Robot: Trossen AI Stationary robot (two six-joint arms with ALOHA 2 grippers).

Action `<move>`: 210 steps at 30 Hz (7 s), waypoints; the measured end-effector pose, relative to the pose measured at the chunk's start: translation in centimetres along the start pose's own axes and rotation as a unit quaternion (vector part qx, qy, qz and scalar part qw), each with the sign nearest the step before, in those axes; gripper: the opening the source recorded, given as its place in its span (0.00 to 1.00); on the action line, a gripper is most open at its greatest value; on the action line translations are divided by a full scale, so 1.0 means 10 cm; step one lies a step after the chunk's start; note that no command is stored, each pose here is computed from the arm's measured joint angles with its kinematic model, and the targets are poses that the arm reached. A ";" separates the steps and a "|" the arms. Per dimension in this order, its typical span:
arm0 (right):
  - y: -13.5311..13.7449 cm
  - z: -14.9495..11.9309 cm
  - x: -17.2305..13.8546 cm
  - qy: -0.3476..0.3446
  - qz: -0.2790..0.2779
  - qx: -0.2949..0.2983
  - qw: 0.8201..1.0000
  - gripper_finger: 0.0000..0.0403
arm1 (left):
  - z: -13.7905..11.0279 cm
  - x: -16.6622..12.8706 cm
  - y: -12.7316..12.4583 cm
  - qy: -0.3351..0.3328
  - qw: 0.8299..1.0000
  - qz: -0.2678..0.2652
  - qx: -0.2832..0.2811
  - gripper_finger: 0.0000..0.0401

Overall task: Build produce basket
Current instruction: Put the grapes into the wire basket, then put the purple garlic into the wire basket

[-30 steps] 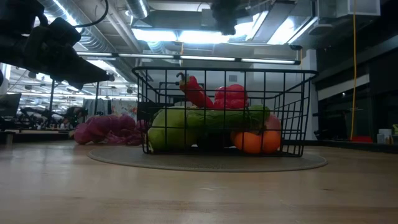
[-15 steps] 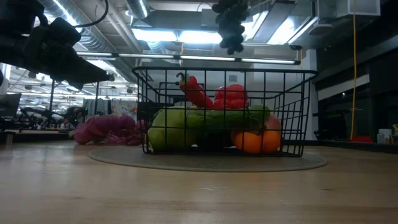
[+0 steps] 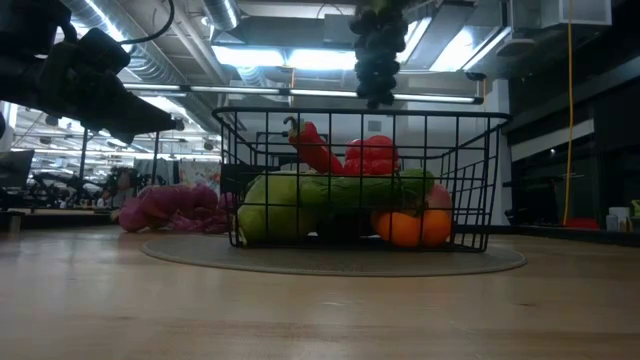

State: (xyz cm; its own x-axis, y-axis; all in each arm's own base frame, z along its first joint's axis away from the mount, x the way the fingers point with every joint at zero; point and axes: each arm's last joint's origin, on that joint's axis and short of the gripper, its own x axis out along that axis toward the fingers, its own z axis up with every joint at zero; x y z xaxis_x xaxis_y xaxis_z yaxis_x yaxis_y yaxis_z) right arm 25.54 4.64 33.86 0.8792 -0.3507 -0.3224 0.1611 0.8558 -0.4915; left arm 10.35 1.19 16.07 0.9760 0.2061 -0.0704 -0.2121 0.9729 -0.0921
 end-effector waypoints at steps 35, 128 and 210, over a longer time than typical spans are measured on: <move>0.16 -0.24 -0.10 0.116 0.046 0.021 0.992 0.00 | 0.00 0.00 0.00 0.000 1.000 0.000 0.000 0.24; -0.83 -0.27 0.81 -0.045 -0.111 0.152 0.981 0.23 | 0.00 0.00 0.00 0.000 1.000 0.000 0.000 0.24; -1.77 -1.36 3.61 0.177 0.102 0.386 0.900 0.58 | 0.00 0.00 0.00 -0.001 1.000 0.003 0.000 0.24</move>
State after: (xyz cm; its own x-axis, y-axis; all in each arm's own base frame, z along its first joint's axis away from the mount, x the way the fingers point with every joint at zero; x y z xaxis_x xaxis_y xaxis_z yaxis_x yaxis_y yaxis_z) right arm 48.31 -28.35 19.89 0.7504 -0.1385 -0.6463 0.3953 0.8778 0.2707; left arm 10.34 1.21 16.08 0.9746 0.2128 -0.0698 -0.2187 0.9715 -0.0917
